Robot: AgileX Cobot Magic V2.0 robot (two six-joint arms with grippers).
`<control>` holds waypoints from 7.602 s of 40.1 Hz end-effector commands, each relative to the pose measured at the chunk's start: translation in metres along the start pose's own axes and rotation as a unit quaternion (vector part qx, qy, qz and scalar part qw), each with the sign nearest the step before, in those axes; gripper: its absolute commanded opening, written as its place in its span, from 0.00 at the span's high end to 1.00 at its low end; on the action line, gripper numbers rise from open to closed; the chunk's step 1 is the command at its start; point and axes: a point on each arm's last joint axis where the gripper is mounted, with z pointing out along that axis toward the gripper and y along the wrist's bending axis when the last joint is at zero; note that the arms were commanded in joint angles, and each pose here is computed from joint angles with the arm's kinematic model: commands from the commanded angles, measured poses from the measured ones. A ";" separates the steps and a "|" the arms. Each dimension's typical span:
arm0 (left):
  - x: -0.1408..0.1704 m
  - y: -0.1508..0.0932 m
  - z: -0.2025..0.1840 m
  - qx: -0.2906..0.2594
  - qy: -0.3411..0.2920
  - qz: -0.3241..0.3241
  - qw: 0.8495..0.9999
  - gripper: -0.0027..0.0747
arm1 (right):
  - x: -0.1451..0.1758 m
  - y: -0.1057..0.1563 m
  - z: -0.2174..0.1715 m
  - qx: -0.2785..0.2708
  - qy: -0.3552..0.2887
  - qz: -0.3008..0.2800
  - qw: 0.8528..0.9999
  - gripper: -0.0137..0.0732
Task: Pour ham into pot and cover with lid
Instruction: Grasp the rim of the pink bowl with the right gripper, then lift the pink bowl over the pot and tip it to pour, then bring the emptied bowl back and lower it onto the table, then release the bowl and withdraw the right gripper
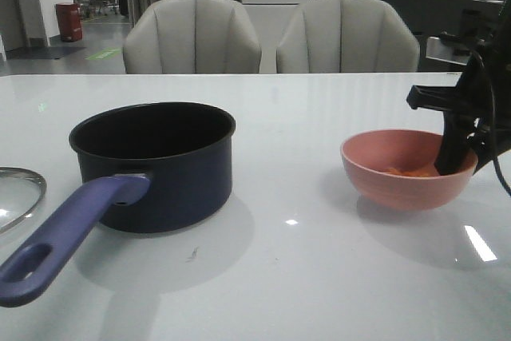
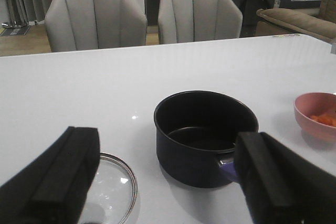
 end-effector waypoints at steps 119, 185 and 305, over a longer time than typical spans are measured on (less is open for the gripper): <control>-0.015 -0.001 -0.002 0.006 -0.050 -0.003 0.999 0.24 | 0.032 0.185 -0.107 -0.131 -0.414 -0.203 0.878 0.69; -0.015 -0.001 -0.002 0.006 -0.050 -0.003 0.999 0.24 | 0.025 0.047 -0.142 0.016 -0.237 -0.171 0.956 0.28; -0.033 0.113 0.270 -0.158 0.478 -0.190 0.843 0.16 | 0.270 0.005 -0.171 -0.047 -0.562 -0.141 0.814 0.66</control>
